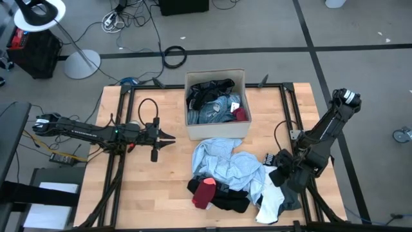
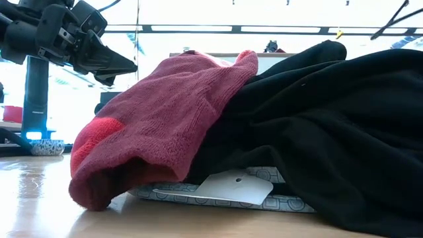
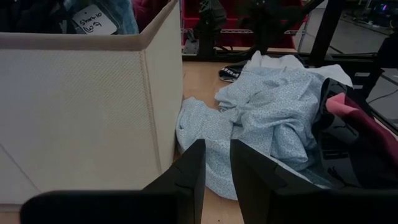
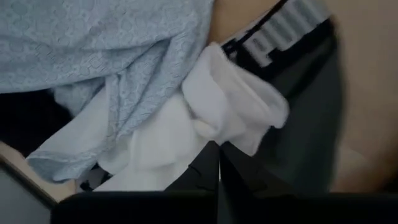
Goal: Sort clothes
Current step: Put the white sock into the white laundry bin
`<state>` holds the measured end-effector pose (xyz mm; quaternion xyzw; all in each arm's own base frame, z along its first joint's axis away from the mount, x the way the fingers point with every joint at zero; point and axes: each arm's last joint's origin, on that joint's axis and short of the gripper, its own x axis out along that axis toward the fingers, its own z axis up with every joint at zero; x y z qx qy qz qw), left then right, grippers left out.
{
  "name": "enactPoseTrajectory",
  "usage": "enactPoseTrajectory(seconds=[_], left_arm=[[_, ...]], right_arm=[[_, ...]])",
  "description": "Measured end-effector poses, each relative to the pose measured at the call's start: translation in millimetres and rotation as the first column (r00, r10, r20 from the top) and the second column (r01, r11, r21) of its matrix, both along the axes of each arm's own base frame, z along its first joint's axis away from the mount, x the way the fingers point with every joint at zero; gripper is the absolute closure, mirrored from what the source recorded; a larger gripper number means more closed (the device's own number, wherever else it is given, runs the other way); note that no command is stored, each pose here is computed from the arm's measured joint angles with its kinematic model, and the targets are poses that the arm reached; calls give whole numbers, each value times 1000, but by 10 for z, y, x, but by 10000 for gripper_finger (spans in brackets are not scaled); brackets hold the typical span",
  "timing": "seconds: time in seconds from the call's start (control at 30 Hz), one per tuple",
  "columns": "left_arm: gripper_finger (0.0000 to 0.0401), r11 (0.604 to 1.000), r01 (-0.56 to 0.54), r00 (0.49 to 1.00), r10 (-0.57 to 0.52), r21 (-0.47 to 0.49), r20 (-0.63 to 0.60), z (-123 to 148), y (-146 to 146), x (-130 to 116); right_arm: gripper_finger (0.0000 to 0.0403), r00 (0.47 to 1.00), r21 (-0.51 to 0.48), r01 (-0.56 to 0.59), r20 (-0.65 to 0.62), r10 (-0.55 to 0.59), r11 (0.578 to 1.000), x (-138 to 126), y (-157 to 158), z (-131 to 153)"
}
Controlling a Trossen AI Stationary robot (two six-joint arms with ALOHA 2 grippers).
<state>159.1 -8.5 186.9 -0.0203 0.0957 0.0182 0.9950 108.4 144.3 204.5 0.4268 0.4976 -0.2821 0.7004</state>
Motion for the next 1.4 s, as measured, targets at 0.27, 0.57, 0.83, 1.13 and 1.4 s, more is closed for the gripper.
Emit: enactPoseTrajectory(seconds=[0.27,0.57,0.83,1.13,1.4], left_arm=[[321,1000,0,1000,0,0,0,0,0,0],[321,1000,1,1000,-1,0,0,0,0,0],[321,1000,0,1000,0,0,0,0,0,0],[321,1000,0,1000,0,0,1,1,0,0],[321,1000,-7,1000,7,4,1,1,2,0]], right_arm=[[401,998,-68,-3,-69,-1,998,-29,-43,281],[402,999,-230,-3,40,12,973,-30,-133,783],[402,973,-377,-8,211,94,926,87,-294,1346],[403,921,-583,5,319,223,812,344,-609,1914],[403,850,-715,40,391,353,698,646,-895,2365]])
